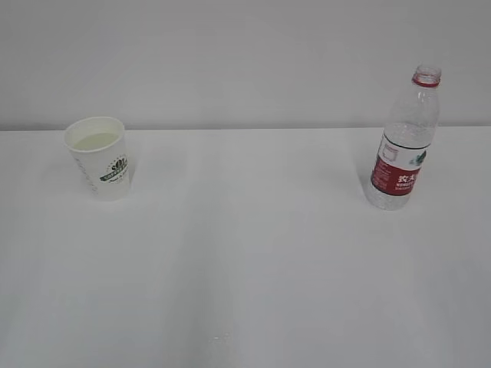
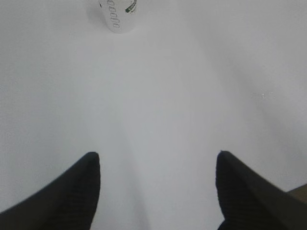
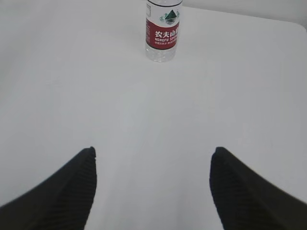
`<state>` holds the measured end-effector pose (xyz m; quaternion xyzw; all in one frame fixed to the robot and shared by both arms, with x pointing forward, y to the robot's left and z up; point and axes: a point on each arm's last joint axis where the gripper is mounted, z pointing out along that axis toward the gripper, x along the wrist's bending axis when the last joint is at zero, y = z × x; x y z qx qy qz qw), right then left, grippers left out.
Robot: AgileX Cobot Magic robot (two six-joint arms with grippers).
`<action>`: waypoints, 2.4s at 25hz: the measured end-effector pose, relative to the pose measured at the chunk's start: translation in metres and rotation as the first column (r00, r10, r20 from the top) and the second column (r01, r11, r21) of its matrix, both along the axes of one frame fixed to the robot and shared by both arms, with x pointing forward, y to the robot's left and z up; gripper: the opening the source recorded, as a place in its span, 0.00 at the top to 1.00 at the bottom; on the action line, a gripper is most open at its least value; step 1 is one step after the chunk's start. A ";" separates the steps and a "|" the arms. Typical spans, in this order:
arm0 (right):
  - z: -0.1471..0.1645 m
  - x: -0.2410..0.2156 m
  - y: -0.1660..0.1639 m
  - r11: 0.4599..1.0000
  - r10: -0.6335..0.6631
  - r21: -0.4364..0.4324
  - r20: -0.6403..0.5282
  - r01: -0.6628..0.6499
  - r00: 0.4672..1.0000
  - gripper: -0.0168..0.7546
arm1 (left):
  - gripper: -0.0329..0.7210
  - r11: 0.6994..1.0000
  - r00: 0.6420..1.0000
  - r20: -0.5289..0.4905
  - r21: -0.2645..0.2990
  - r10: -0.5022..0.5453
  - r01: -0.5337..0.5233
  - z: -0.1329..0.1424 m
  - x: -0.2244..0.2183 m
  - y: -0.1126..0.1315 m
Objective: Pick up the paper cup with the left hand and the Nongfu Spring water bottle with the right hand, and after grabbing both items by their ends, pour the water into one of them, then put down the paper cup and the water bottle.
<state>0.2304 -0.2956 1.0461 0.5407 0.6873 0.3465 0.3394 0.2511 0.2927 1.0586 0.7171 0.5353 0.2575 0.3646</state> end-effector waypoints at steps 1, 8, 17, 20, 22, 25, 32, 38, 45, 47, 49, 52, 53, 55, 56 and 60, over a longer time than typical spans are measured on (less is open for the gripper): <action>0.000 0.000 0.000 1.000 0.000 0.000 0.000 0.000 1.000 0.26 | 0.23 1.000 1.000 -0.003 -0.003 -0.002 0.002 0.000 0.000 0.000; 0.000 0.000 0.000 1.000 0.001 -0.001 0.000 -0.001 1.000 0.26 | 0.23 1.000 1.000 -0.008 -0.017 -0.010 0.010 0.000 -0.001 -0.002; 0.000 -0.002 0.000 1.000 0.001 0.000 0.015 -0.001 1.000 0.26 | 0.25 0.999 1.000 -0.004 -0.029 -0.014 0.014 -0.003 0.000 -0.003; 0.000 -0.003 0.000 1.000 0.001 0.000 0.019 -0.001 1.000 0.26 | 0.26 0.999 0.999 0.031 -0.037 -0.014 0.015 -0.002 -0.005 -0.002; -0.001 -0.003 0.000 1.000 0.001 0.000 0.017 -0.001 1.000 0.26 | 0.26 0.999 0.998 0.059 -0.046 -0.015 0.017 -0.002 -0.009 -0.001; -0.001 -0.003 0.000 1.000 0.001 0.000 0.017 -0.001 1.000 0.26 | 0.26 0.998 0.994 0.111 -0.057 -0.014 0.020 -0.002 -0.018 0.001; -0.001 -0.003 0.000 1.000 0.001 0.000 0.017 -0.001 1.000 0.26 | 0.26 0.997 0.989 0.146 -0.067 -0.014 0.024 -0.002 -0.023 0.003; -0.001 -0.003 0.000 1.000 0.001 0.000 0.017 -0.001 1.000 0.26 | 0.26 0.997 0.989 0.146 -0.067 -0.014 0.024 -0.002 -0.023 0.003; -0.001 -0.003 0.000 1.000 0.001 0.000 0.017 -0.001 1.000 0.26 | 0.26 0.995 0.986 0.146 -0.067 0.079 -0.070 -0.002 -0.023 0.002; -0.001 -0.003 0.000 1.000 0.001 0.000 0.017 -0.001 1.000 0.26 | 0.26 0.994 0.984 0.146 -0.067 0.100 -0.091 -0.002 -0.023 0.001; -0.001 -0.003 0.000 1.000 0.001 0.000 0.017 -0.001 1.000 0.26 | 0.26 0.993 0.984 0.146 -0.067 0.106 -0.097 -0.002 -0.023 0.001; -0.001 -0.003 0.000 1.000 0.001 0.000 0.017 -0.001 1.000 0.26 | 0.26 0.993 0.984 0.146 -0.067 0.107 -0.098 -0.002 -0.023 0.001; -0.001 -0.003 0.000 1.000 0.001 0.000 0.017 -0.001 1.000 0.26 | 0.26 0.993 0.984 0.146 -0.067 0.107 -0.098 -0.002 -0.023 0.001; -0.001 -0.003 0.000 1.000 0.007 0.000 0.017 -0.007 1.000 0.26 | 0.26 0.993 0.984 0.146 -0.067 0.107 -0.098 -0.002 -0.023 0.001; -0.001 -0.003 0.000 1.000 0.007 0.000 0.017 -0.007 1.000 0.26 | 0.26 0.993 0.984 0.146 -0.067 0.107 -0.098 -0.002 -0.023 0.001; -0.001 -0.003 0.000 1.000 0.006 0.000 0.017 -0.006 1.000 0.26 | 0.26 0.993 0.984 0.146 -0.067 0.107 -0.098 -0.002 -0.023 0.001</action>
